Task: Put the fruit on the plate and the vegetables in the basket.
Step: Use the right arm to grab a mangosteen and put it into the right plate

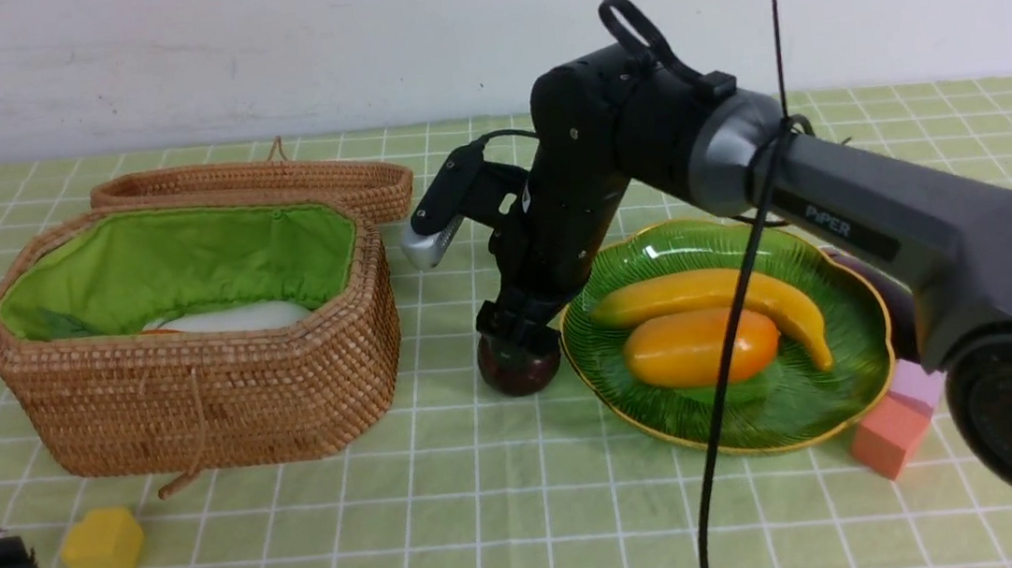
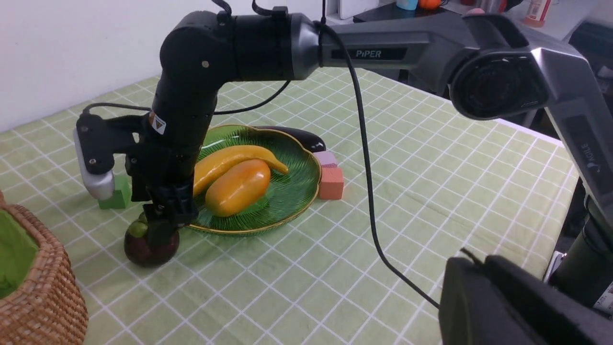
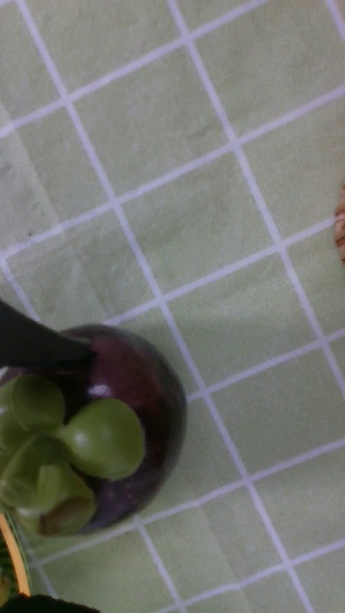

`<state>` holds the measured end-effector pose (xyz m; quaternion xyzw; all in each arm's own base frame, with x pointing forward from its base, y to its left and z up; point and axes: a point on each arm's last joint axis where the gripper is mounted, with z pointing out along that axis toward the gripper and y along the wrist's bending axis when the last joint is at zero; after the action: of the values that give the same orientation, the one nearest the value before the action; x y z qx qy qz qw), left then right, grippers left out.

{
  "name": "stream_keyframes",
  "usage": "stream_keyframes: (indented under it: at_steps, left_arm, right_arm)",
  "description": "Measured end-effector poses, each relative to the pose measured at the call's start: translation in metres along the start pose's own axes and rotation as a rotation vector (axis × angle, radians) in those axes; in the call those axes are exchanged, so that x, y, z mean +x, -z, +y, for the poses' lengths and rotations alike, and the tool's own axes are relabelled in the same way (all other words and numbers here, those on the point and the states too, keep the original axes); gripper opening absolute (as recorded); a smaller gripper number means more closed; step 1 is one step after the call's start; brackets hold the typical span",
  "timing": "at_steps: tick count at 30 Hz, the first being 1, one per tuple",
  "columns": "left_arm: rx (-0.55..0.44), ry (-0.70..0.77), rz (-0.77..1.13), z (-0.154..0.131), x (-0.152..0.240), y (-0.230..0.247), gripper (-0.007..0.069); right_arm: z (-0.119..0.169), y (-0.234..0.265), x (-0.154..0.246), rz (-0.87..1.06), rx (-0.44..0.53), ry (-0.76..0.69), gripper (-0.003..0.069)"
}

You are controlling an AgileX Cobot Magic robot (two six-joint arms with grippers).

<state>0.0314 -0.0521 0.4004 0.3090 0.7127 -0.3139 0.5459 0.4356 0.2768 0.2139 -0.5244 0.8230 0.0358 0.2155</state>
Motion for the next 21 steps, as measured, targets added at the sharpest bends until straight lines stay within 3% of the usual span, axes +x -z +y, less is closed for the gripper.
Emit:
stream_keyframes:
  at_steps: [10, 21]
  left_arm:
    - [0.000, 0.000, 0.000, 0.000, 0.000, 0.000, 0.0027]
    - [0.000, 0.000, 0.000, 0.000, 0.000, 0.000, 0.0031]
  right_arm:
    - [0.004, -0.018, 0.003, -0.005, -0.067, 0.034, 0.0631]
    - [0.005, -0.023, 0.002, -0.018, -0.078, 0.037, 0.0590]
